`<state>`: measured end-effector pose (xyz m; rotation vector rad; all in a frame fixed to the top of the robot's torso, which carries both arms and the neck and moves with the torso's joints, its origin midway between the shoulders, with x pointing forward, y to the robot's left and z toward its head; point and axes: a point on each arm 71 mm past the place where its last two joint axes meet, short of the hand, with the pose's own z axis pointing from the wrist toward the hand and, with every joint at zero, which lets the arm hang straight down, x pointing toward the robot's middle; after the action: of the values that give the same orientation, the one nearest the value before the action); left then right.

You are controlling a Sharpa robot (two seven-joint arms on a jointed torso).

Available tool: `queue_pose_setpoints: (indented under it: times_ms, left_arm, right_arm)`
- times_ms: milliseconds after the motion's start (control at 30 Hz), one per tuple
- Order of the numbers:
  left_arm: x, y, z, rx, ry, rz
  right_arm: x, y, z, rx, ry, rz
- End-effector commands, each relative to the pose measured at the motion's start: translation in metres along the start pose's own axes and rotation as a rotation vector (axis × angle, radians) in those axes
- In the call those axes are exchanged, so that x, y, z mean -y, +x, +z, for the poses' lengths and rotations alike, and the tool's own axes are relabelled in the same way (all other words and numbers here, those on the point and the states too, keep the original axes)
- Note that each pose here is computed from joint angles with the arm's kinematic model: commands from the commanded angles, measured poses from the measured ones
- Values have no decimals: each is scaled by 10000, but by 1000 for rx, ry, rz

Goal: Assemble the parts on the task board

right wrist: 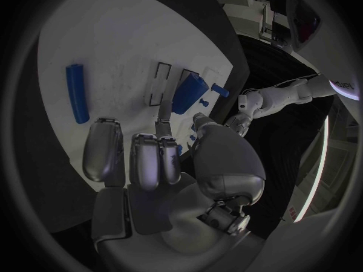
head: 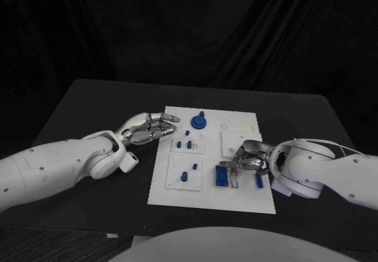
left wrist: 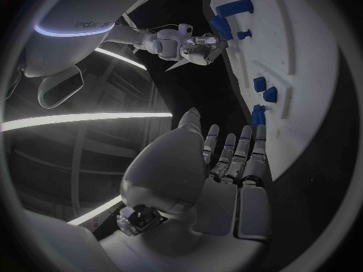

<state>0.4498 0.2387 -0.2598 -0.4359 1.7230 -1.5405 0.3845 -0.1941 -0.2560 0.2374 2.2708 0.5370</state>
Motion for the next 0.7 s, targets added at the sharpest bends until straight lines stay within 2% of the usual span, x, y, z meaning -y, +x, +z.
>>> queue_pose_setpoints:
  times_ms: [33,367,700]
  left_arm:
    - [2,14,-3,-8,7,-15]
    - [-19,15,-26,-8,1,-18]
    - [-39,26,-45,-9,-6,-23]
  right_arm:
    - [-14,-22,-33,44,-45,-8]
    - [-89,13,-164,69,-164,-187]
    - [-59,108,-177,40,-169,-236]
